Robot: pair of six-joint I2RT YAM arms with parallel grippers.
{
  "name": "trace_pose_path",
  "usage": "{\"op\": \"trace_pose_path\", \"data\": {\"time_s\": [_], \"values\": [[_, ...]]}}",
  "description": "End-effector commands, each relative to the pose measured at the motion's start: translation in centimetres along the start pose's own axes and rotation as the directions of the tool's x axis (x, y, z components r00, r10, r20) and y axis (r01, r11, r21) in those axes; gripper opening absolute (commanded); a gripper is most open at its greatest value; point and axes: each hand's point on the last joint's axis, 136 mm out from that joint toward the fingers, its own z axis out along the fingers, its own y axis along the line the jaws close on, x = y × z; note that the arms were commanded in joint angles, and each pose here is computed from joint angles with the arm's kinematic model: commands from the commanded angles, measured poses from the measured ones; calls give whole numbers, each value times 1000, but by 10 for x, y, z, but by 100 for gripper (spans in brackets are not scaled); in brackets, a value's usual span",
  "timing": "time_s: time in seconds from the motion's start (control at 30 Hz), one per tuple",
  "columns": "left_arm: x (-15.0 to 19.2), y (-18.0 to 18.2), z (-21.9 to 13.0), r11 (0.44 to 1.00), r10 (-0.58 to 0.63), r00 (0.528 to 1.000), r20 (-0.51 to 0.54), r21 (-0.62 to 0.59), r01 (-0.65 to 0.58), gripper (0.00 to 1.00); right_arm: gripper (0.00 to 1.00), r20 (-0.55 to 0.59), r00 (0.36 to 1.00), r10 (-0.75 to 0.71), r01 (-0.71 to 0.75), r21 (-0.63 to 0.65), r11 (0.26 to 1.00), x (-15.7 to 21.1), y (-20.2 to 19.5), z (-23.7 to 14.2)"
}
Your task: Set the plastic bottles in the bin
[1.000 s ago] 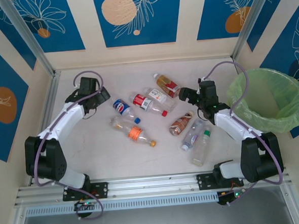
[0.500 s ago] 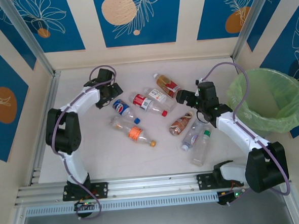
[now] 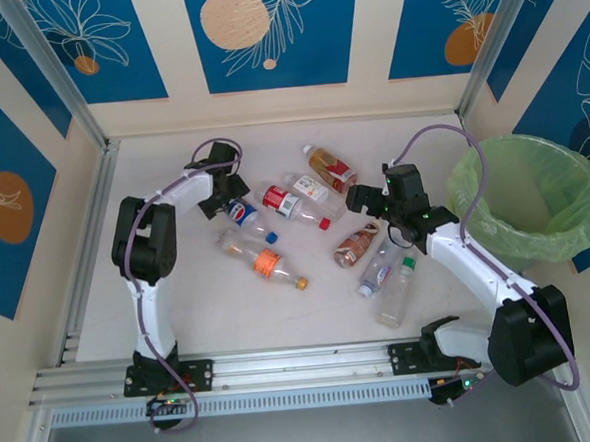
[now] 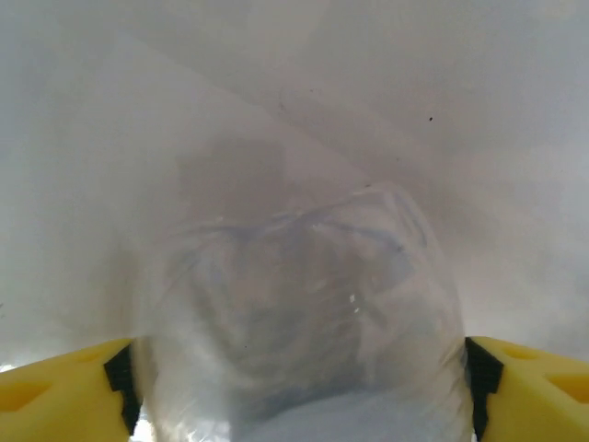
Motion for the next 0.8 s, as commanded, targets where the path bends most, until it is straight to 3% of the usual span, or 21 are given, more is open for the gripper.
{"op": "trace_pose_path", "data": {"time_s": [0.0, 0.3, 0.53, 0.77], "values": [[-11, -18, 0, 999, 24, 999, 38, 32, -25, 81, 99, 30, 999, -26, 26, -4, 1000, -12, 6, -15], [-21, -26, 6, 996, 76, 994, 83, 50, -80, 60, 99, 21, 999, -31, 32, -6, 999, -7, 7, -21], [-35, -45, -20, 983, 118, 984, 135, 127, -135, 58, 100, 56, 998, 11, -7, -78, 997, -11, 23, -25], [-42, -66, -69, 945, 138, 972, 191, 269, -187, 58, 99, 70, 994, 80, -55, -311, 949, -7, 65, -28]]}}
